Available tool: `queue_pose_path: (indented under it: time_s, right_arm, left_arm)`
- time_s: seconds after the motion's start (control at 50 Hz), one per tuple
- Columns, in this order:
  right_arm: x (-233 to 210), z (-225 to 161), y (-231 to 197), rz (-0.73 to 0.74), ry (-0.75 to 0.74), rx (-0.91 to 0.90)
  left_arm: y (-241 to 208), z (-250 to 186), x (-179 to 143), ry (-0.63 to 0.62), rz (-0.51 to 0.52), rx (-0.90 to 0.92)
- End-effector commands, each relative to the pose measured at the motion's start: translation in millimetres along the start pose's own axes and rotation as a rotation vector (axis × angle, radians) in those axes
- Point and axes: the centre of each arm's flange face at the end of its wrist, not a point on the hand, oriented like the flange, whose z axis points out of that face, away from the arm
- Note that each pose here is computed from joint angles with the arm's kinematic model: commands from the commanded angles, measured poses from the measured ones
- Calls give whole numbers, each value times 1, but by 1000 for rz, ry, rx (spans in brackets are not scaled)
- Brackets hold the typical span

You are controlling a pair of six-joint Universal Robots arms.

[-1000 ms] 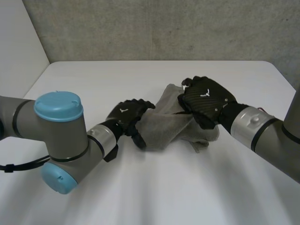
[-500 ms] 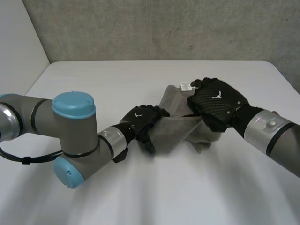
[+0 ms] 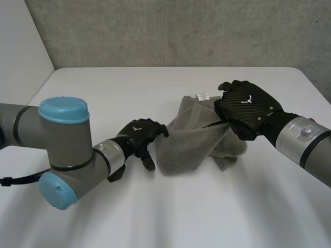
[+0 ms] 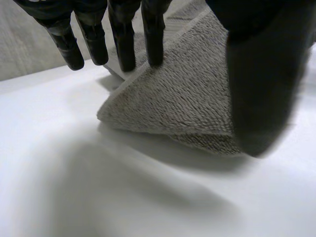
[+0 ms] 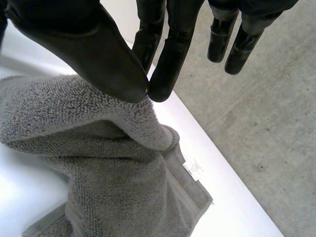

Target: Fold the towel.

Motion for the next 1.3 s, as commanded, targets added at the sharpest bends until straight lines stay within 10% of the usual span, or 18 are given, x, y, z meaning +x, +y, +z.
queue_pose_path:
  time_s: [0.02, 0.8, 1.12, 1.3]
  right_arm:
    - [-4, 0, 1, 3, -13, -5]
    - [-2, 1, 3, 6, -13, -13]
    - [-25, -16, -2, -67, -234, -84]
    - [-4, 59, -9, -201, -247, 66]
  left_arm:
    - [9, 6, 5, 8, 1, -14]
    - [-8, -1, -17, -75, -83, -25]
    - [-38, -38, -5, -46, -68, -54]
    - [-114, 2, -44, -130, 114, 284]
